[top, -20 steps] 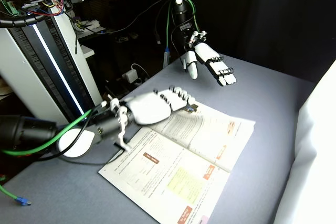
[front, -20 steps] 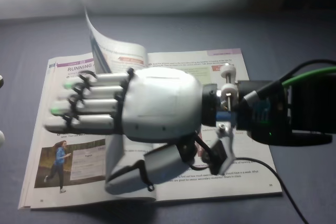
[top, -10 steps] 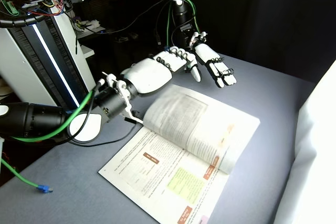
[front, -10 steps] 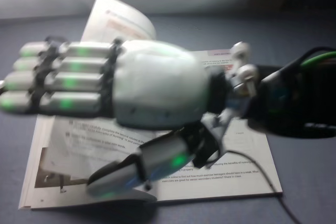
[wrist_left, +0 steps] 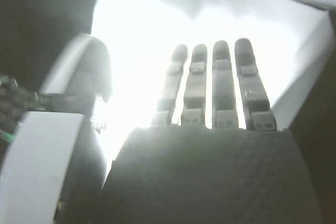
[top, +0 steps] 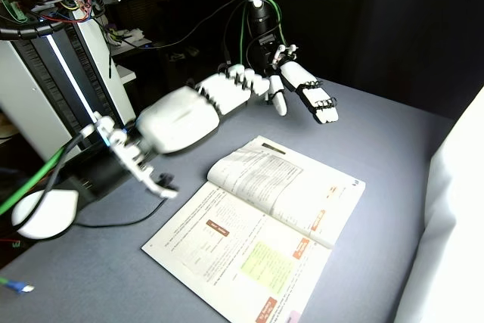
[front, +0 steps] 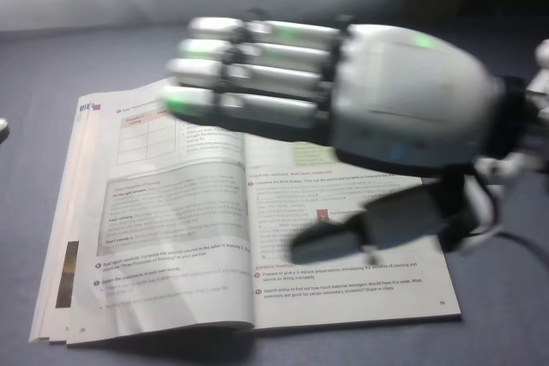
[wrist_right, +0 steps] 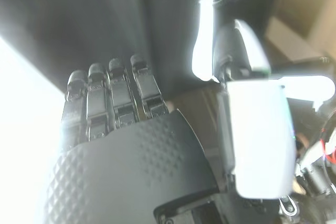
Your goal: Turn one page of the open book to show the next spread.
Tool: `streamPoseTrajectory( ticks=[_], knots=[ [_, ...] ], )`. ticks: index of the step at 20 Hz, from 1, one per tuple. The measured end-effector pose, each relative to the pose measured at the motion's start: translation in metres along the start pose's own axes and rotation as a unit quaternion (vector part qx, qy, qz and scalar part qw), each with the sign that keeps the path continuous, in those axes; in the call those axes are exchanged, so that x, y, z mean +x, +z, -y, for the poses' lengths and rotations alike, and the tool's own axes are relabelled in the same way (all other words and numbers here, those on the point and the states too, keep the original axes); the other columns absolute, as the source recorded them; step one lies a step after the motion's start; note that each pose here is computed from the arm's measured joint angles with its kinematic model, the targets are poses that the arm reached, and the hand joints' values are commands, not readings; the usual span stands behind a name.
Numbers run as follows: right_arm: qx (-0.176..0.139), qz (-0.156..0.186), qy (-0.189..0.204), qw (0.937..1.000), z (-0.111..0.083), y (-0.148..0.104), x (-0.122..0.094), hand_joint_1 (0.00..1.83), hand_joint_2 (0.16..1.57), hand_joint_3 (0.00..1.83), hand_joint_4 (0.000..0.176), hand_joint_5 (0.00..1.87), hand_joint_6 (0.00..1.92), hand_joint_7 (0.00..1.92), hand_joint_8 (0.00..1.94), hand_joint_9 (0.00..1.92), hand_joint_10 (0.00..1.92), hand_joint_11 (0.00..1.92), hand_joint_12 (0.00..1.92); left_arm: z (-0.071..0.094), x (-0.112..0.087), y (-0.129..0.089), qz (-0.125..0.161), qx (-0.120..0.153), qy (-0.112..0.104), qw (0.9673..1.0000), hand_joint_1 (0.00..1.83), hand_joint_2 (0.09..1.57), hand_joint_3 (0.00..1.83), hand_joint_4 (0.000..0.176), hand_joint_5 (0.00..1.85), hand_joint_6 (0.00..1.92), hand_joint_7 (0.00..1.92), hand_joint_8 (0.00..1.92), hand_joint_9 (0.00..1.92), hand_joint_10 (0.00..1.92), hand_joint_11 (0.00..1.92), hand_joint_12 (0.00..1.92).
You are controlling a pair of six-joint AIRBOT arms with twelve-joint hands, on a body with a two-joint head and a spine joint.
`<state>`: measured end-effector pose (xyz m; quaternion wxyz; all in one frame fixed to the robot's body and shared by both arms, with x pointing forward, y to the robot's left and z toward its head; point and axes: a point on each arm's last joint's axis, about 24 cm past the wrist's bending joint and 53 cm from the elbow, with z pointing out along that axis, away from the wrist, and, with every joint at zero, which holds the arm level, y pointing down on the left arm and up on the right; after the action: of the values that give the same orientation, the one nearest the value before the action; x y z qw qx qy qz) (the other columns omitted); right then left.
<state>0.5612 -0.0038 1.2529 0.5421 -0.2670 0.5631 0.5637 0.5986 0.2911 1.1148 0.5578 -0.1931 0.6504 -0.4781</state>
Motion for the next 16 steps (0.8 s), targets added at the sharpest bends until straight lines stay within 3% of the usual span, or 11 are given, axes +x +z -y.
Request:
streamPoseTrajectory(
  ticks=[1,2,3,4,5,7,9,12,16],
  knots=[
    [0.021,-0.001,-0.003,0.9998,0.008,-0.01,-0.003,0.19,1.09,0.02,0.018,0.0,0.0,0.0,0.0,0.0,0.0,0.0,0.0,0.004,0.0,0.002,0.0,0.007,0.0,1.0,0.26,1.56,0.0,0.037,0.01,0.0,0.0,0.0,0.0,0.0,0.0,0.0],
    [0.045,0.004,-0.003,0.999,0.018,-0.02,-0.008,0.08,1.17,0.05,0.025,0.0,0.0,0.0,0.0,0.0,0.0,0.0,0.0,0.007,0.001,0.004,-0.002,0.013,0.001,0.9999,0.29,1.56,0.0,0.043,0.02,0.0,0.0,0.0,0.0,0.0,0.0,0.0],
    [0.073,0.008,-0.003,0.9973,0.029,-0.033,-0.012,0.09,1.16,0.03,0.0,0.0,0.0,0.0,0.0,0.0,0.0,0.0,0.0,0.012,0.004,0.007,-0.007,0.021,0.001,0.9997,0.29,1.56,0.0,0.038,0.02,0.01,0.0,0.0,0.0,0.0,0.0,0.0],
    [0.099,0.01,-0.005,0.995,0.039,-0.044,-0.014,0.14,1.17,0.03,0.0,0.0,0.0,0.0,0.0,0.0,0.0,0.0,0.0,0.018,0.007,0.011,-0.014,0.032,0.001,0.9994,0.26,1.54,0.0,0.036,0.02,0.0,0.0,0.0,0.0,0.0,0.0,0.0],
    [0.124,0.008,-0.006,0.9923,0.048,-0.054,-0.012,0.09,1.16,0.02,0.0,0.0,0.0,0.0,0.0,0.0,0.0,0.0,0.0,0.025,0.01,0.017,-0.019,0.045,0.0,0.9988,0.03,1.48,0.0,0.049,0.0,0.0,0.0,0.0,0.0,0.0,0.0,0.0],
    [0.155,0.003,-0.003,0.9879,0.057,-0.068,-0.007,0.03,1.17,0.02,0.0,0.0,0.0,0.0,0.0,0.0,0.0,0.0,0.0,0.035,0.015,0.027,-0.028,0.066,0.002,0.9974,0.01,1.47,0.0,0.044,0.0,0.0,0.0,0.0,0.0,0.0,0.0,0.0],
    [0.189,0.002,0.005,0.982,0.068,-0.083,-0.001,0.0,1.21,0.04,0.0,0.0,0.0,0.0,0.0,0.0,0.0,0.0,0.0,0.046,0.024,0.038,-0.037,0.089,-0.003,0.9954,0.07,1.39,0.0,0.015,0.0,0.0,0.0,0.0,0.0,0.0,0.0,0.0],
    [0.232,0.013,0.019,0.9724,0.08,-0.105,0.004,0.0,1.21,0.03,0.0,0.0,0.0,0.0,0.0,0.0,0.0,0.0,0.0,0.055,0.045,0.051,-0.062,0.111,-0.016,0.9918,0.07,1.32,0.0,0.012,0.0,0.0,0.0,0.0,0.0,0.0,0.0,0.0],
    [0.266,0.039,0.033,0.9625,0.087,-0.131,0.001,0.03,1.24,0.04,0.0,0.0,0.0,0.0,0.0,0.0,0.0,0.0,0.0,0.065,0.053,0.064,-0.066,0.132,-0.029,0.9886,0.11,1.33,0.0,0.017,0.0,0.0,0.0,0.0,0.0,0.0,0.0,0.0]
  ],
)
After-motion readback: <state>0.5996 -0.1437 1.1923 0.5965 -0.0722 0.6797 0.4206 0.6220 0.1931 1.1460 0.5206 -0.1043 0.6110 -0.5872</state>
